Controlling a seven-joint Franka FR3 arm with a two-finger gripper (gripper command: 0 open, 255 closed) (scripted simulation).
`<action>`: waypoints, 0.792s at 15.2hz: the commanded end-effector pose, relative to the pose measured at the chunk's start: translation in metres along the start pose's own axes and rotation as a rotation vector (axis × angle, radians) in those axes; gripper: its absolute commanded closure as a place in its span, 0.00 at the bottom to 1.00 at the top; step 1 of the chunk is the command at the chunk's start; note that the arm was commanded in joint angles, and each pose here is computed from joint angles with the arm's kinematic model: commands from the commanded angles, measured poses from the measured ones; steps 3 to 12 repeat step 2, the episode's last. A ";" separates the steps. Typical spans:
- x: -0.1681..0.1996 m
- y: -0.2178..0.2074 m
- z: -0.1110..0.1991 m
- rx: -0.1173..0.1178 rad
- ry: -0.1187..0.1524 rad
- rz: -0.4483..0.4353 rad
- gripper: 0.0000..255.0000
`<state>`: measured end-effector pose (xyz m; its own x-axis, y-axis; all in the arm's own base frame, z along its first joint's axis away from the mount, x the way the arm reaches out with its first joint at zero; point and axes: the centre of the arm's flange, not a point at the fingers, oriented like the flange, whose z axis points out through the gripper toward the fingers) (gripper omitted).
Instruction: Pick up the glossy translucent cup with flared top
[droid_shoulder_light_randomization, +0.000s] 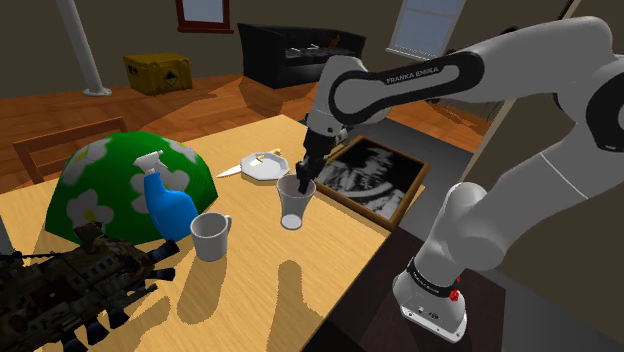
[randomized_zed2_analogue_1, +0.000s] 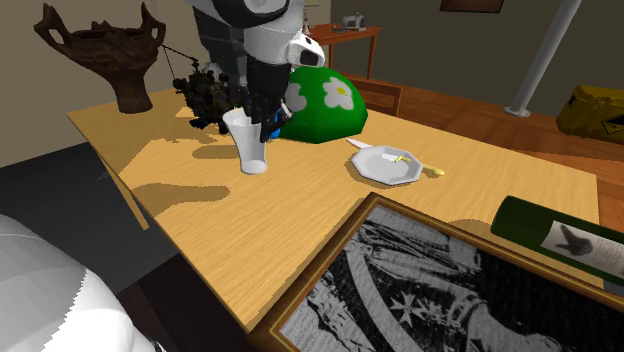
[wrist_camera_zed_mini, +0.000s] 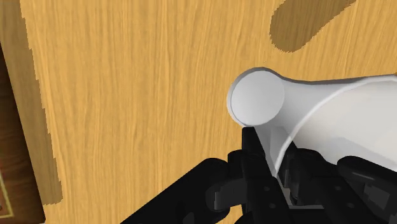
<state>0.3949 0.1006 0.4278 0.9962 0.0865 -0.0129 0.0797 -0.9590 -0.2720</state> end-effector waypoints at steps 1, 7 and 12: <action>0.001 -0.002 -0.006 0.000 0.000 0.000 1.00; 0.001 -0.002 -0.006 0.000 0.000 0.000 1.00; 0.001 -0.002 -0.006 0.000 0.000 0.000 1.00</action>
